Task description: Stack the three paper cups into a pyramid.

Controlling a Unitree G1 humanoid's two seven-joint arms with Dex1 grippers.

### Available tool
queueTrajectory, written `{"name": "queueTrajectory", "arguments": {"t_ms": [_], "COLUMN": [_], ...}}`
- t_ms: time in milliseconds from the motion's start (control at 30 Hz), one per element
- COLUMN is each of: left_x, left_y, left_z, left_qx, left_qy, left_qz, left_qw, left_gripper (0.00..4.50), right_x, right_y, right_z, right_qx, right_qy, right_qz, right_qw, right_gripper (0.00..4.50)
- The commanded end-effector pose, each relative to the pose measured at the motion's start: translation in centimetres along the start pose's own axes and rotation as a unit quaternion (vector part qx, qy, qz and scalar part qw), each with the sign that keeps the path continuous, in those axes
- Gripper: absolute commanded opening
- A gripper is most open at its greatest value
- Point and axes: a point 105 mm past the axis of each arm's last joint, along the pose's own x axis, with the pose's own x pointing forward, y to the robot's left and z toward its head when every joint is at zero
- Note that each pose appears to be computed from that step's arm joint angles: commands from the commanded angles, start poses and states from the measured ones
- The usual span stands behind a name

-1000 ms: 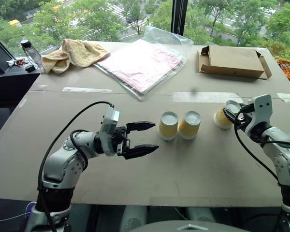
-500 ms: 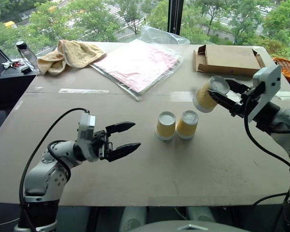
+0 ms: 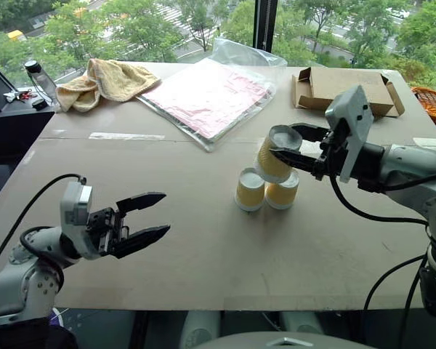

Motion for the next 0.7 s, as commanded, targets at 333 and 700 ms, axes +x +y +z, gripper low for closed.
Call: {"name": "queueTrajectory", "arguments": {"t_ms": [333, 700], "left_x": [0.3, 1.6], "left_y": [0.3, 0.9], "left_z": [1.9, 2.6], "left_qx": [0.028, 0.006], "left_qy": [-0.034, -0.075], "left_qz": [0.002, -0.003], "left_qw": [0.999, 0.997], "left_gripper": [4.50, 4.50], "right_x": [0.8, -3.6], "right_y": [0.0, -0.9], "right_z": [-1.7, 1.6], "right_qx": [-0.013, -0.063], "right_qy": [0.020, -0.066], "right_qz": [0.000, -0.034], "right_qw": [1.000, 0.995], "right_gripper": [3.54, 4.49]}}
